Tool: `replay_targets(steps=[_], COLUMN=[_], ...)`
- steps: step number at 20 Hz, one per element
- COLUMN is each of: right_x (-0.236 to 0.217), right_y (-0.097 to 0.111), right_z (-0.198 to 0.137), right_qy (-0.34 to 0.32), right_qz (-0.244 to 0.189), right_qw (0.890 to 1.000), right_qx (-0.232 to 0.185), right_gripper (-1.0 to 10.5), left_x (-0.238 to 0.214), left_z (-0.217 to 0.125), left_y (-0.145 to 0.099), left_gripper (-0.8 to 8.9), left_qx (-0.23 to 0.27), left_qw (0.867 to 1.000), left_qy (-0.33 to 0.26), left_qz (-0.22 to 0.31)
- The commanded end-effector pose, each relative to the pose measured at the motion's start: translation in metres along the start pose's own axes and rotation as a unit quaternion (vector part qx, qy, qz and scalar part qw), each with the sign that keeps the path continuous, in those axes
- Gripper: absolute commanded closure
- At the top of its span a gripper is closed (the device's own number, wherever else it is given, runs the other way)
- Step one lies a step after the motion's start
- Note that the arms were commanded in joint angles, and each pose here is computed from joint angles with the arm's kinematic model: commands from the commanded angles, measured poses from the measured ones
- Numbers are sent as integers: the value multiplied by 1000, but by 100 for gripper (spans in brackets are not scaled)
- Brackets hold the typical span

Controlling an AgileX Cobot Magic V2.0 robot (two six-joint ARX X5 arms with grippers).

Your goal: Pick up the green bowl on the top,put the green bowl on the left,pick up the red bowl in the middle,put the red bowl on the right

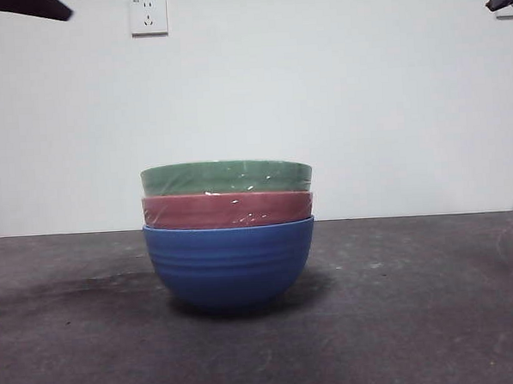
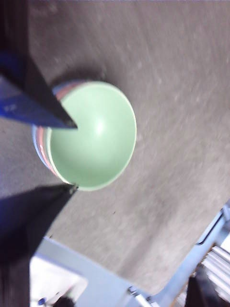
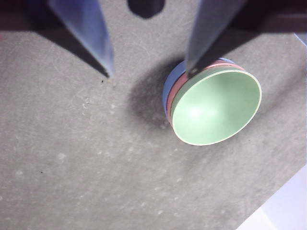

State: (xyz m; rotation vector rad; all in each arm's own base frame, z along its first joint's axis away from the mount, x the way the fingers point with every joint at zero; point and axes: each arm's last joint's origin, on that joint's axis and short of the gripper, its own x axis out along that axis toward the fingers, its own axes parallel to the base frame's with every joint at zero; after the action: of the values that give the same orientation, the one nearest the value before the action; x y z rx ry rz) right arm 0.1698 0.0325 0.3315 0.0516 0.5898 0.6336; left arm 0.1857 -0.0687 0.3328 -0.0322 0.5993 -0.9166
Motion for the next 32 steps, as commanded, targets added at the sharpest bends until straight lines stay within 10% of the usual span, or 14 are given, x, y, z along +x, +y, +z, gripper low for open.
replay_targets(steps=[1, 17, 32], right_x=[0, 0, 0], right_y=[1, 1, 1], right_z=[1, 0, -7], right_qy=[-1, 6, 36], right_qz=[2, 2, 5], right_qw=[1000, 1000, 999], right_qx=[-6, 1, 19], right_gripper=[663, 665, 667], left_x=[15, 127, 163], left_z=[8, 7, -15], left_y=[-9, -51, -42], left_gripper=[523, 530, 576], left_qx=[47, 200, 199], left_qw=[998, 957, 937], left_qy=[19, 211, 286], left_qz=[-26, -12, -25])
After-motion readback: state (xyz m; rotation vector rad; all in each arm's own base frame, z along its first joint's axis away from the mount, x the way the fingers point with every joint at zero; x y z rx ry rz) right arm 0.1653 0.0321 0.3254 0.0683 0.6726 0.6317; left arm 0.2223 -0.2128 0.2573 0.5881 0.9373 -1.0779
